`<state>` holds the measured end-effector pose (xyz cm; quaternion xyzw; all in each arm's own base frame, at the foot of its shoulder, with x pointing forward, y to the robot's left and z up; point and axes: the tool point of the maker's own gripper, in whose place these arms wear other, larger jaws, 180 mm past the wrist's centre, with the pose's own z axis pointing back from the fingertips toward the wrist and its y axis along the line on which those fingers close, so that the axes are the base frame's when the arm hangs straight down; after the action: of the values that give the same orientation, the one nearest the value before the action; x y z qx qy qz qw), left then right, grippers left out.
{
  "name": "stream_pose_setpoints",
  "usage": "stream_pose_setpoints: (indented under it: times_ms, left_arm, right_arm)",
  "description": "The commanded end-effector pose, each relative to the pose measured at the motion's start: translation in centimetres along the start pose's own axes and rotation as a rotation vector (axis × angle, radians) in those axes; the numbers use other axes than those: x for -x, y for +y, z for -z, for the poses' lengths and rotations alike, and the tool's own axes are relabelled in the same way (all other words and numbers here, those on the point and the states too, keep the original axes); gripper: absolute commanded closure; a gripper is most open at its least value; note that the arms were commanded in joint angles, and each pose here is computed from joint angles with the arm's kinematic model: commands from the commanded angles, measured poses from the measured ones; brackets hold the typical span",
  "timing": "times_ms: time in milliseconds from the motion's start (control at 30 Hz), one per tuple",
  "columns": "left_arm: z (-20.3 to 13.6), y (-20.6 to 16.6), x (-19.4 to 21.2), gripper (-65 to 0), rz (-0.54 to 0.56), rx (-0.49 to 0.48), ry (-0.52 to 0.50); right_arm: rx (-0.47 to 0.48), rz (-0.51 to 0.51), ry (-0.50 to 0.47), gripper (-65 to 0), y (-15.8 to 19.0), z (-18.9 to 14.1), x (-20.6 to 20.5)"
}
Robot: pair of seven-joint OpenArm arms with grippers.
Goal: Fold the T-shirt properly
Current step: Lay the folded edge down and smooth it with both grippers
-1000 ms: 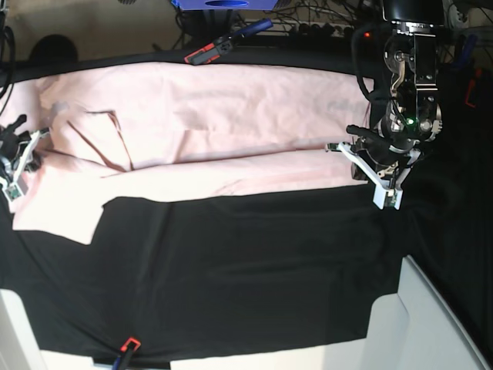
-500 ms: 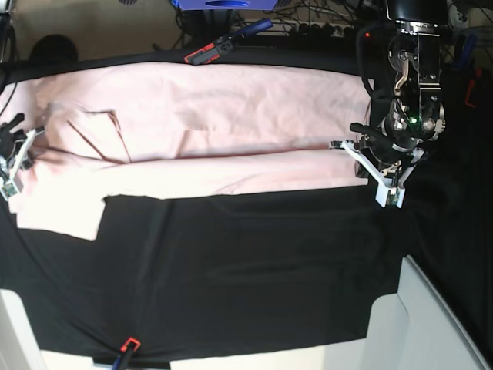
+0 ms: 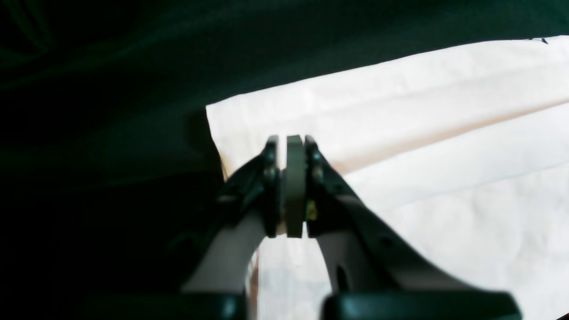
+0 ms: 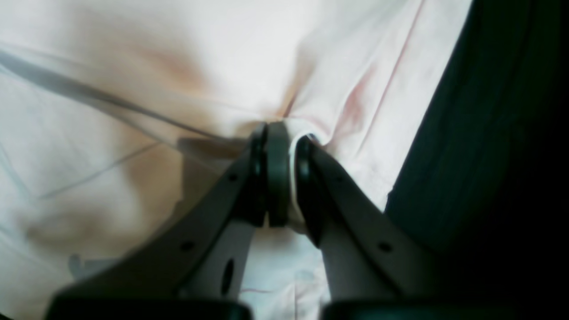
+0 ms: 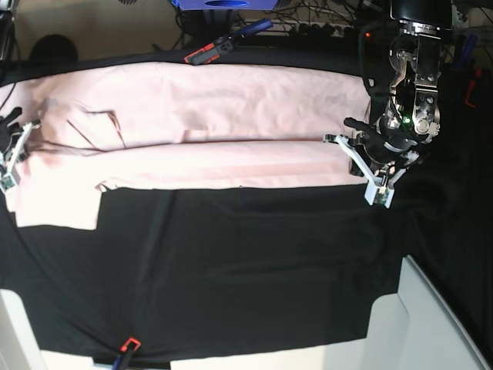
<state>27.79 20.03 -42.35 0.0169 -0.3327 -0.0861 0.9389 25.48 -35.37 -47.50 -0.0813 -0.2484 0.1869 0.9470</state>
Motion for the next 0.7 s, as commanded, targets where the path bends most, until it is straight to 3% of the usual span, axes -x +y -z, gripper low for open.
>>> stream_pose_setpoints:
  times_ms: [0,167,533,667]
  left_arm:
    - [-0.2,0.9,-1.3,0.0,0.043,-0.04,-0.037]
    - [-0.1,0.9,-0.5,0.0,0.105,-0.089,-0.014]
    - [-0.2,1.1,-0.5,0.0,0.113,-0.089,-0.011]
    - [-0.2,0.5,-0.3,0.0,0.165,-0.047,-0.002]
  right_arm:
    - [0.038,-0.006,-0.035,0.0,-1.8,-0.6,-1.3]
    - [0.038,-0.006,-0.035,0.0,-1.8,-0.6,-1.3]
    - [0.045,-0.007,-0.035,0.0,-2.3,-0.7,-1.4]
    - [0.045,-0.007,-0.034,0.0,-2.2,-0.7,-1.3]
